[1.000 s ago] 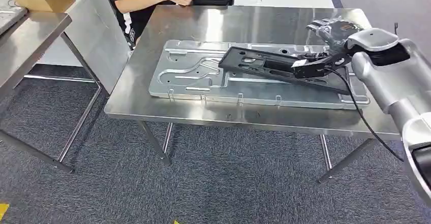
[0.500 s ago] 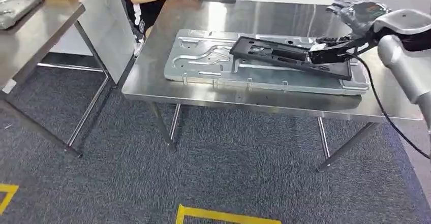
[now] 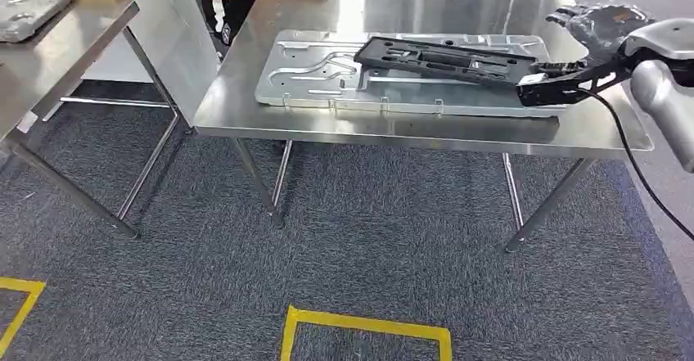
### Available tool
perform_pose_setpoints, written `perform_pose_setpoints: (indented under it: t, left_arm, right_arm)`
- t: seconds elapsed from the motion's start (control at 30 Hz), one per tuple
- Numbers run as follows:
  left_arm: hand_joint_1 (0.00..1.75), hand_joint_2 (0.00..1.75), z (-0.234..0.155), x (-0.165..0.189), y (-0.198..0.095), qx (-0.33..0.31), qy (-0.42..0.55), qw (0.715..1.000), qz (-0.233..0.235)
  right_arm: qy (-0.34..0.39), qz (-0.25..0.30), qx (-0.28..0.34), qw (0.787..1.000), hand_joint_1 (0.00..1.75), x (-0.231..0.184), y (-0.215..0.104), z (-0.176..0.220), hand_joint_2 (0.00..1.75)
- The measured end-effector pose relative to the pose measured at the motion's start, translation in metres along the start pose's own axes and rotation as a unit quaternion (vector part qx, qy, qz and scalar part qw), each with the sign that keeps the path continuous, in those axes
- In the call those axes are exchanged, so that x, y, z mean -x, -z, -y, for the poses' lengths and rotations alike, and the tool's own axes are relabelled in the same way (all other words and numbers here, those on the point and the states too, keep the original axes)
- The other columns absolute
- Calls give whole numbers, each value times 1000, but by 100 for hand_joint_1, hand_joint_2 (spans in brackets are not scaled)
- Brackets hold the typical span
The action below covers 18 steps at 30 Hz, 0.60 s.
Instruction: Take the parts from the cabinet and place them on the table.
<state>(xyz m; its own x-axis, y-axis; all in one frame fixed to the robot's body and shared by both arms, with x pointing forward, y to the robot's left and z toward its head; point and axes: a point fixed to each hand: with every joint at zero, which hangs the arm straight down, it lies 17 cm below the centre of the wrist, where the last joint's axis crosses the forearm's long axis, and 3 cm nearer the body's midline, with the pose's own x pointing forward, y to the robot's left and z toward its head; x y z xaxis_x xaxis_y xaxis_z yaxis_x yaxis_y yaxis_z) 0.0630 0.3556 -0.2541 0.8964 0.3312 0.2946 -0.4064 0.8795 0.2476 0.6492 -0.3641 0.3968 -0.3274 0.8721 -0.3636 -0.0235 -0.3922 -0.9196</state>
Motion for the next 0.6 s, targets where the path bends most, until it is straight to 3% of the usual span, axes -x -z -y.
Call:
perform_pose_setpoints:
  t: [0.6]
  left_arm:
    - [0,0,-1,-5,-2,1,8,1000,8]
  right_arm:
    - [6,-24,-13,1000,0,33,-21,-19,0]
